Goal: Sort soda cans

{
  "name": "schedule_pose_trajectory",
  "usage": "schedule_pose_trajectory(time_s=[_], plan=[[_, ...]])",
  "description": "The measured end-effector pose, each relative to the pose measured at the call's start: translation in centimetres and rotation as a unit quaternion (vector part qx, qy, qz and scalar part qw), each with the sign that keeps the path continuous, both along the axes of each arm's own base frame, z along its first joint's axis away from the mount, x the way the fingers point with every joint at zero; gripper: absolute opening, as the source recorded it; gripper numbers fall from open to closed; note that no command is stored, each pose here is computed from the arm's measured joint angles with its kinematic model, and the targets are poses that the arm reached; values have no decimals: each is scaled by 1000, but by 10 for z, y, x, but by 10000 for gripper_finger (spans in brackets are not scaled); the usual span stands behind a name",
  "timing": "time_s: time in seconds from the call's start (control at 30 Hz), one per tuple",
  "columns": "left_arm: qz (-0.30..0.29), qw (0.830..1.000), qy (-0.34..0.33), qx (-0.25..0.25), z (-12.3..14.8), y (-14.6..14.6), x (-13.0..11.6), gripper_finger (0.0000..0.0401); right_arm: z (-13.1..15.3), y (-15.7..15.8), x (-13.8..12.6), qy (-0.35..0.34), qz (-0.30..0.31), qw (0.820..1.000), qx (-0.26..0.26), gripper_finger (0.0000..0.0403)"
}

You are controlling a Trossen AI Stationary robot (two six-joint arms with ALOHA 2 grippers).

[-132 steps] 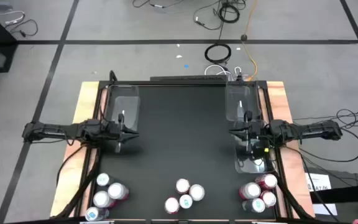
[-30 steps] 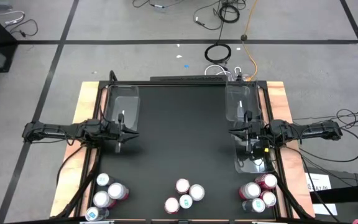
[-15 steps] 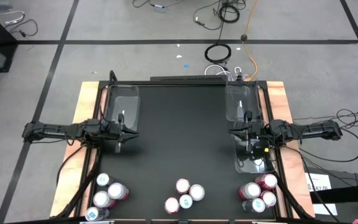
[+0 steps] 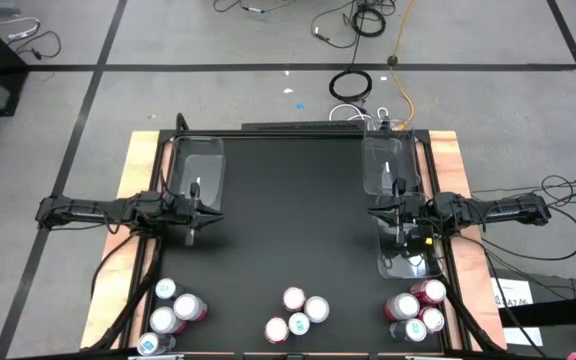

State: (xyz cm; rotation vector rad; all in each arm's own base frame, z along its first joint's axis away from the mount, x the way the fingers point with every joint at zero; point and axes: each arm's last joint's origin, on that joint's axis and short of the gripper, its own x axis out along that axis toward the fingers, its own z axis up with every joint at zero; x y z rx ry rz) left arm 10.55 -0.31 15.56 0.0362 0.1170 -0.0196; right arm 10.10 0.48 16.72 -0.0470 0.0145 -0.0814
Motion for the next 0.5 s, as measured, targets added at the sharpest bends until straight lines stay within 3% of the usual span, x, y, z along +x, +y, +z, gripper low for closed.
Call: schedule_pose_trajectory(time_s=[0.5], plan=[[2, 1000, -1, 0, 0, 0, 0, 57, 0, 0, 0, 0, 0, 1000, 0, 27]])
